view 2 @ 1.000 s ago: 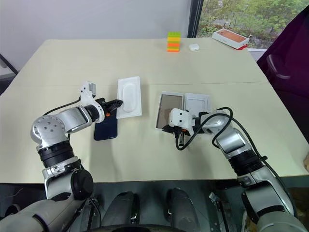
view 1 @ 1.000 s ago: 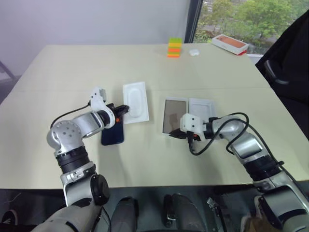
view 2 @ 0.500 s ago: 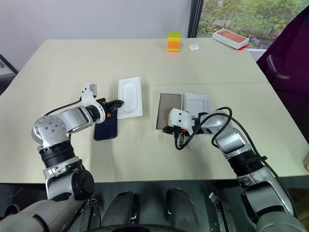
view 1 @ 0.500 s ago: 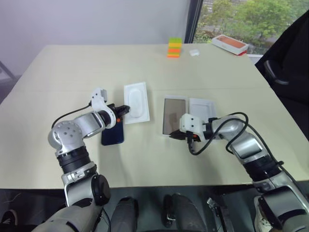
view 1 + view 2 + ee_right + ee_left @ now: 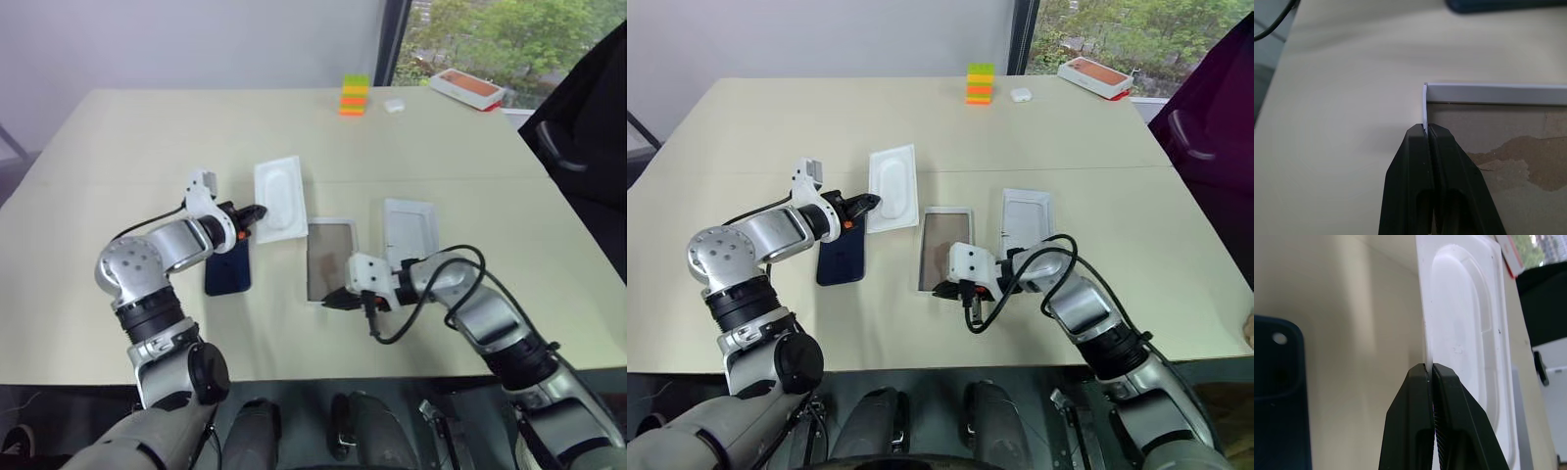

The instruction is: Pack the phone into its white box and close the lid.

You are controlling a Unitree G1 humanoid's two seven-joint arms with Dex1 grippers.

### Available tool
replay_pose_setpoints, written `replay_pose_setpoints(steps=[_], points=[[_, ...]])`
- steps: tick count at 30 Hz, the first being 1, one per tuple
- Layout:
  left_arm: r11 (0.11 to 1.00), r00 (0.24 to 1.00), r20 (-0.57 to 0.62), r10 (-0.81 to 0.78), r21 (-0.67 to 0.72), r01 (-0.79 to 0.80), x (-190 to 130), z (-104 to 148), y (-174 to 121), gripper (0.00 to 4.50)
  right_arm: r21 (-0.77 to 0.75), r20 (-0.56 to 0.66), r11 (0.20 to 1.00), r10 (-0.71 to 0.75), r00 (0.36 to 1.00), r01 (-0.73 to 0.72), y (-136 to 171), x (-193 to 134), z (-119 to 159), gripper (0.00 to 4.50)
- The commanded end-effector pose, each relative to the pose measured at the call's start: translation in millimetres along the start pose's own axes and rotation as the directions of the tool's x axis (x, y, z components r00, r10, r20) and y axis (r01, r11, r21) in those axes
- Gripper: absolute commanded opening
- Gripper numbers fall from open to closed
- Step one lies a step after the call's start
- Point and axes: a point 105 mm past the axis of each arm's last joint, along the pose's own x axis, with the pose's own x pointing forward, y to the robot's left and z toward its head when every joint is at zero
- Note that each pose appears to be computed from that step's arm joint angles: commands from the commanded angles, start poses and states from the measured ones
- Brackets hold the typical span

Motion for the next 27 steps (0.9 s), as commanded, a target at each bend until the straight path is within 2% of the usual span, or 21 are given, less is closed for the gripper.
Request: replay_pose_setpoints(steps=[1, 3, 6, 8, 9, 10, 11, 15, 18, 21, 24, 27], points=[[0.999, 0.999, 0.017, -0.028, 0.043, 0.027, -6.0, 6.8, -14.0, 0.00, -0.036, 0.012, 0.999, 0.007, 1.000, -0.007, 1.6, 4.6, 3.7, 0.05], [0.999, 0.999, 0.002, -0.040, 0.036, 0.040, -7.2, 3.5, -16.1, 0.00, -0.003, 0.026, 1.000, 0.026, 0.999, -0.026, 4.5, 4.1, 4.1, 0.05], [0.998, 0.999, -0.020, -0.047, 0.046, 0.048, -8.9, -2.3, -18.3, 0.00, 0.003, 0.030, 0.999, 0.033, 0.999, -0.034, 5.4, 2.1, 3.7, 0.89], [0.998, 0.998, -0.029, -0.057, 0.040, 0.058, -8.5, -6.5, -19.8, 0.00, 0.005, 0.037, 0.999, 0.031, 0.999, -0.032, 5.0, 0.5, 4.7, 1.79], [0.996, 0.997, -0.040, -0.062, 0.056, 0.064, -8.4, -10.1, -21.7, 0.00, -0.012, 0.049, 1.000, 0.023, 0.999, -0.022, 3.9, -2.4, 8.3, 2.47], [0.995, 0.997, -0.048, -0.064, 0.069, 0.067, -8.3, -12.6, -23.0, 0.00, -0.025, 0.057, 1.000, 0.017, 0.998, -0.015, 3.0, -4.4, 10.9, 2.77], [0.995, 0.996, -0.055, -0.066, 0.074, 0.070, -7.9, -15.6, -24.1, 0.00, -0.030, 0.073, 0.999, -0.013, 0.997, 0.015, -2.2, -8.8, 14.8, 3.33], [0.994, 0.994, -0.075, -0.076, 0.072, 0.082, -6.6, -26.1, -27.4, 0.00, -0.001, 0.161, 0.999, -0.050, 0.986, 0.051, -12.4, -45.6, 29.1, 3.33], [0.993, 0.992, -0.084, -0.090, 0.065, 0.096, -6.3, -32.9, -30.7, 0.00, 0.058, 0.196, 0.998, -0.042, 0.980, 0.031, -6.8, -74.8, 26.4, 3.33], [0.994, 0.990, -0.108, -0.091, 0.052, 0.097, -3.9, -42.9, -30.4, 0.00, 0.137, 0.241, 0.983, -0.150, 0.959, 0.120, -19.7, -101.0, 19.7, 3.33], [0.993, 0.984, -0.142, -0.104, 0.040, 0.110, -0.7, -54.8, -32.7, 0.00, 0.200, 0.293, 0.957, -0.261, 0.920, 0.209, -35.7, -118.9, 16.2, 3.33], [0.992, 0.976, -0.187, -0.113, 0.035, 0.121, 2.9, -68.1, -34.9, 0.00, 0.198, 0.281, 0.952, -0.285, 0.917, 0.235, -37.4, -118.3, 9.4, 3.33]])
